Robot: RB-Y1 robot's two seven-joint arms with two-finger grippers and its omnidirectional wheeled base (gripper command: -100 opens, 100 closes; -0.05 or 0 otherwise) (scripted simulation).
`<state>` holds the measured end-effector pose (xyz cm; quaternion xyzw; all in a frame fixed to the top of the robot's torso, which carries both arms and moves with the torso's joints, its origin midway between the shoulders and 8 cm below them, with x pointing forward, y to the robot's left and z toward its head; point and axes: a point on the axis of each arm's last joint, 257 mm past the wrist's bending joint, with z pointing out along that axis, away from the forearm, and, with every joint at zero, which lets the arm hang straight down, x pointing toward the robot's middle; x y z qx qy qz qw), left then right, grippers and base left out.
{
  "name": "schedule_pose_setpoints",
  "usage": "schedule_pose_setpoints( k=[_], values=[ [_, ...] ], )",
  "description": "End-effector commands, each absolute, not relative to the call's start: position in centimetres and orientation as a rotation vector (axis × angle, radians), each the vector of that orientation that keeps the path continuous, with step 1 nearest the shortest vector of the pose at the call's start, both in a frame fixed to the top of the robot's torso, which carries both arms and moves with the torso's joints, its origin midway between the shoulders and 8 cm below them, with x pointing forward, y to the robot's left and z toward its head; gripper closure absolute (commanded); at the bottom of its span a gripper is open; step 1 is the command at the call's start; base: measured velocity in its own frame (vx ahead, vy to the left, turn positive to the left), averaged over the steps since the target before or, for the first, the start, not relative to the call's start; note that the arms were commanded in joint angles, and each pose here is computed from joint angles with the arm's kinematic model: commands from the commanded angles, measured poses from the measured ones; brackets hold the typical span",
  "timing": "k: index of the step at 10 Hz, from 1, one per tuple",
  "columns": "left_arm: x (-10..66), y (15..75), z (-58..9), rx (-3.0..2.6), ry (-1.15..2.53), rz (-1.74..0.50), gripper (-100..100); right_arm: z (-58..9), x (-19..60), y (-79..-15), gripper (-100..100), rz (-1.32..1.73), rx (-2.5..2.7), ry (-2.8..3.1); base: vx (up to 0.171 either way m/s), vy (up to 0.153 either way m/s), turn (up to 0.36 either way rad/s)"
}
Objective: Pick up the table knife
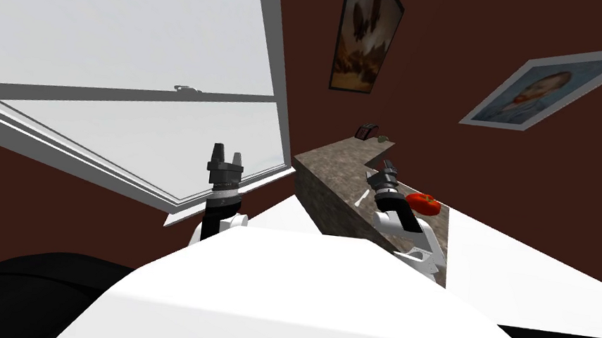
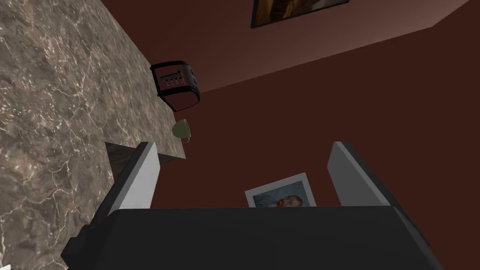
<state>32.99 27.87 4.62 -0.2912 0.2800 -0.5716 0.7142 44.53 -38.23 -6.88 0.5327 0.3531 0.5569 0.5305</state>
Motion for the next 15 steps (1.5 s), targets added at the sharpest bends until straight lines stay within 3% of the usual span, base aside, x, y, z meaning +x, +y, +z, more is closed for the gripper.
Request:
schedule_pose_setpoints(
  k=[1,15],
  values=[
    [33.0,27.9,4.6,-0.645,0.620,-1.266,0,-7.6,44.8,-39.0,-100,1.339,1.341,0.819,0.039,0.029,0.023],
    [33.0,27.9,4.6,-0.645,0.620,-1.266,0,-13.5,45.0,-47.5,-100,1.311,1.856,0.527,0.030,0.022,0.019]
  ],
)
